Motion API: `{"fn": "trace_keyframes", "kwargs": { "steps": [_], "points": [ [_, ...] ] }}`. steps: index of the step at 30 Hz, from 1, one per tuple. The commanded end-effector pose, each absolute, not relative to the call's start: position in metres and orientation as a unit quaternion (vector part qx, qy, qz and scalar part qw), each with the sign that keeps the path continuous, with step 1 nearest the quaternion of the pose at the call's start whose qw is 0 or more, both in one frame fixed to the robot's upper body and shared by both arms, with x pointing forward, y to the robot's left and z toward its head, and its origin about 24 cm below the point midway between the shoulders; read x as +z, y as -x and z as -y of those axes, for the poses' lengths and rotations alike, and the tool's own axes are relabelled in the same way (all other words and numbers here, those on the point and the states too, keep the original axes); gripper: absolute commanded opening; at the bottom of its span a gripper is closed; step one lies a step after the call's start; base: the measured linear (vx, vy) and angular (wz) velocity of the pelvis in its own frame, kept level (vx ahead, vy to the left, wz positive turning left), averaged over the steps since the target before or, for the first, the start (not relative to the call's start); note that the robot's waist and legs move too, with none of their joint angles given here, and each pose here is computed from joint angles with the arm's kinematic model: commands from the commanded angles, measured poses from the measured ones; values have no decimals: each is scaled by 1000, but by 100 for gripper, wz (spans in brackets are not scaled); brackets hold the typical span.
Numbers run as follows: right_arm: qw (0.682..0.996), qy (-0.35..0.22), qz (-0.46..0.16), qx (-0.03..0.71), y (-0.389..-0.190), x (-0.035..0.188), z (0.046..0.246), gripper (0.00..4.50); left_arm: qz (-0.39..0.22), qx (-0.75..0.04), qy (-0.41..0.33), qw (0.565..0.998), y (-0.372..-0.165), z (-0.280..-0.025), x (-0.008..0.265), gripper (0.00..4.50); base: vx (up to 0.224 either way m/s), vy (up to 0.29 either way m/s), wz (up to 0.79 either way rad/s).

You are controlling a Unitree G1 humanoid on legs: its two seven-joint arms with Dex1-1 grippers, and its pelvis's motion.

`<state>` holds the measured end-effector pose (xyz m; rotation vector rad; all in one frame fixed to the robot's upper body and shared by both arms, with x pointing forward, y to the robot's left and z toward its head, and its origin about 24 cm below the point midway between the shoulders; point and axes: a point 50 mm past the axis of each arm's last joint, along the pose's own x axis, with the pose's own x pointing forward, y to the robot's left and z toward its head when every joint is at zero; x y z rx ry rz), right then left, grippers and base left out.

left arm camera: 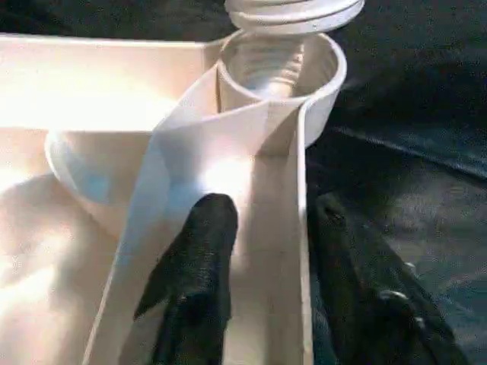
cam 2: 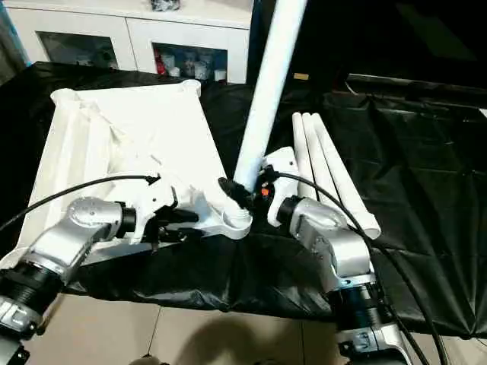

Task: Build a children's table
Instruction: Insert table leg to table base

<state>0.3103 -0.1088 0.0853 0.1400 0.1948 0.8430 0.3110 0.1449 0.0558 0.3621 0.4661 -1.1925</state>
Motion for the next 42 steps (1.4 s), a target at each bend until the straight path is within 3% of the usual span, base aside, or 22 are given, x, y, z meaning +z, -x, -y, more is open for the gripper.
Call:
{"fn": "trace_keyframes", "kwargs": {
  "steps": [1, 19, 31, 42],
  "points": [
    [904, -59, -91, 414, -308, 89, 110, 191, -224, -551, -165, 786, -313, -147, 61, 157, 0, 0, 0],
    [908, -26, -105, 404, -312, 74, 104, 191, -230, -564, -170, 774, -308, -146, 59, 3, 0, 0, 0],
    [911, -28, -128, 392, -317, 58, 107, 191, -219, -589, -168, 759, -303, -142, 58, 0, 0, 0, 0],
    [912, -119, -149, 362, -309, 35, 126, 191, -211, -578, -163, 771, -306, -139, 58, 0, 0, 0, 0]
  ]
}}
